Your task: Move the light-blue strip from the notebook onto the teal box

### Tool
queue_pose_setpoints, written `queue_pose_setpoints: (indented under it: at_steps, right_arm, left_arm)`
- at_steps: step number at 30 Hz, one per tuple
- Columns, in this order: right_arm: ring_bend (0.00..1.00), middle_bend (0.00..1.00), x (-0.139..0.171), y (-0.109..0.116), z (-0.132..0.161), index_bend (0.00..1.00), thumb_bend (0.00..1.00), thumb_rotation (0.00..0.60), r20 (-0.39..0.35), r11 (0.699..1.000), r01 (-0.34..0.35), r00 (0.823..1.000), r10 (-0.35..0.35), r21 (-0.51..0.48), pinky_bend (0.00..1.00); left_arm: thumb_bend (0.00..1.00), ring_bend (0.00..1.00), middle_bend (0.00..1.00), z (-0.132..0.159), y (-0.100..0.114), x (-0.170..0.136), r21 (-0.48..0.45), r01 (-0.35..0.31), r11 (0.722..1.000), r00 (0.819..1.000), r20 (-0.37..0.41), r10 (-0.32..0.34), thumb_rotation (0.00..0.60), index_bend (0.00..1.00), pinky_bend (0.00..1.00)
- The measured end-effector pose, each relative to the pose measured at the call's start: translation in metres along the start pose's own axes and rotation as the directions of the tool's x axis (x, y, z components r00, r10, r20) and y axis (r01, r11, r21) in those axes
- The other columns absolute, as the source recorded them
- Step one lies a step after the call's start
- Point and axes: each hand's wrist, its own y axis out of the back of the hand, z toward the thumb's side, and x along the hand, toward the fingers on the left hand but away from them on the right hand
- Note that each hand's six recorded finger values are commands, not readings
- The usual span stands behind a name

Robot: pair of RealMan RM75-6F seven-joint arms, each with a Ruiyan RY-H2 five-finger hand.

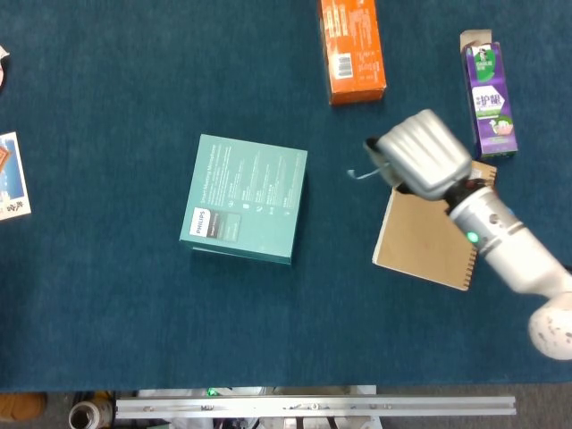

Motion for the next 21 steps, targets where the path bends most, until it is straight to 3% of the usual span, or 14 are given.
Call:
queue_pose_setpoints:
  at_steps: [8,21]
  right_arm:
    - [1.00,0.96,-0.024,0.009,0.038,0.61,0.39,0.600,-0.056,1.000,0.019,0.998,-0.019,0.010,1.00]
    - [1.00,0.96,-0.056,0.005,0.074,0.61,0.39,0.600,-0.066,0.996,-0.003,0.998,-0.003,-0.088,1.00]
  left_arm:
    - [0.34,0.16,0.27,0.002,-0.002,-0.004,-0.007,0.007,1.000,1.000,0.000,-0.007,0.600,0.19,0.07]
    - [0.34,0.16,0.27,0.004,-0.001,-0.007,-0.007,0.012,1.000,1.000,0.000,-0.012,0.600,0.19,0.07]
